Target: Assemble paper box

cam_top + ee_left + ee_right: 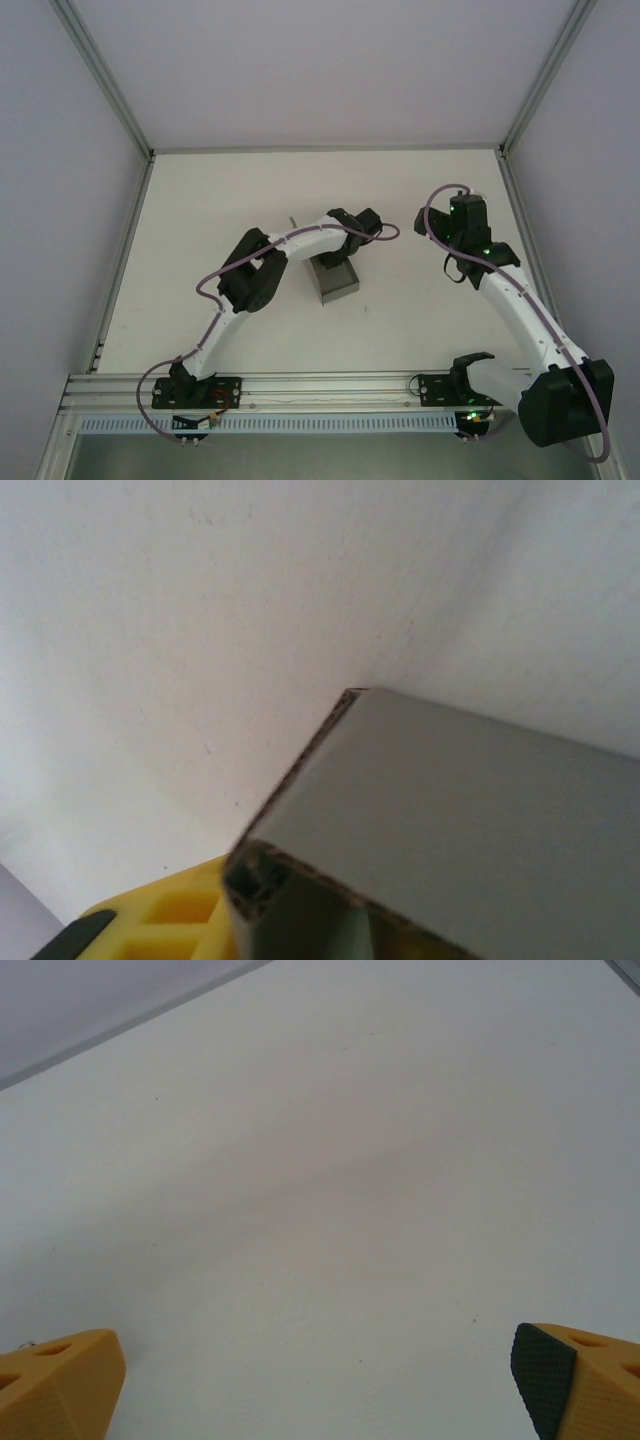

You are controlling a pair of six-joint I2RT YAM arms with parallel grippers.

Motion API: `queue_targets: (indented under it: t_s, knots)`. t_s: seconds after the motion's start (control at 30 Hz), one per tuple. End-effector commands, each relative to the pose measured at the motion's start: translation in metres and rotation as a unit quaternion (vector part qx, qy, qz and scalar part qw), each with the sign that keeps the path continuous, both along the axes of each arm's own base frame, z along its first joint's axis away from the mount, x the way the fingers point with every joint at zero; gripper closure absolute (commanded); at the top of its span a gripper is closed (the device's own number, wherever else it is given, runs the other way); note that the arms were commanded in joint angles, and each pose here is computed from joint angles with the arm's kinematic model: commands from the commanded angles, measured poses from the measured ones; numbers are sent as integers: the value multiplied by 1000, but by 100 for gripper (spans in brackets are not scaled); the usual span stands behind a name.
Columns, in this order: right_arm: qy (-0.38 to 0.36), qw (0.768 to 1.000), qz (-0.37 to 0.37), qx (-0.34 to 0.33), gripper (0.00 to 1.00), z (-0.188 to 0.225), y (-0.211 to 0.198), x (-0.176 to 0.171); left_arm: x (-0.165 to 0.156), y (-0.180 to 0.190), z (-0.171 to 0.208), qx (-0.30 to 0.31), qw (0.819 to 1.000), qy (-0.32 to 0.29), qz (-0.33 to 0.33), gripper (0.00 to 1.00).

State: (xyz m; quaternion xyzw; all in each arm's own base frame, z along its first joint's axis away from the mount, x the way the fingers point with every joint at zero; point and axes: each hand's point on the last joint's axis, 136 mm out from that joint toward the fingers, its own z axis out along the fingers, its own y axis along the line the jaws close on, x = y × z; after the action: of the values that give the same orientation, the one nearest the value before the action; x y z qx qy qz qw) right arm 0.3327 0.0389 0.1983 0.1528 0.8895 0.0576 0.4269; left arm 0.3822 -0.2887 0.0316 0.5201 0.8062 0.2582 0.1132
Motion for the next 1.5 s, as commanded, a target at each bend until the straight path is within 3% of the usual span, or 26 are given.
queue_targets:
  t_s: [0.0, 0.4, 0.43, 0.47, 0.5, 0.67, 0.73, 0.87, 0.93, 1.0, 1.1, 1.27, 1.37, 1.47]
  knots:
    - [-2, 1000, 7, 19, 0, 0, 4, -3, -11, -13, 18, -44, 999, 15, -15, 63]
    - [5, 999, 38, 28, 0, -2, 15, 1, -23, -30, 80, -144, 988, 9, -48, 38]
    - [8, 999, 43, 26, 0, -3, 17, 2, -22, -33, 89, -160, 986, 1, -46, 33]
    - [10, 998, 50, 24, 0, -3, 18, 3, -21, -34, 98, -179, 983, -7, -40, 3]
    - [11, 998, 58, 22, 0, -2, 20, 4, -19, -36, 110, -203, 978, -19, -32, 0]
    - [14, 995, 102, 13, 0, -3, 33, 17, 15, 0, 185, -293, 943, -140, 80, 0]
    - [15, 990, 138, 18, 0, -3, 45, 24, 29, 33, 215, -323, 914, -194, 154, 0]
    - [19, 971, 230, 56, 0, -5, 83, 38, 35, 106, 239, -400, 838, -227, 295, 0]
    - [6, 950, 307, 51, 0, -8, 109, 42, 30, 140, 237, -424, 800, -236, 352, 0]
    - [3, 915, 403, 7, 0, -18, 144, 36, 21, 170, 229, -434, 768, -246, 401, 0]
    - [23, 846, 528, -72, 0, -42, 187, 30, 4, 203, 206, -421, 741, -253, 457, 0]
    - [70, 721, 681, -105, 8, -79, 229, 20, -22, 214, 171, -402, 743, -219, 489, 0]
    - [81, 655, 743, -106, 9, -96, 251, 5, -31, 224, 168, -391, 740, -231, 496, 0]
    - [104, 628, 763, -107, 13, -107, 263, 4, -35, 228, 172, -390, 738, -239, 496, 0]
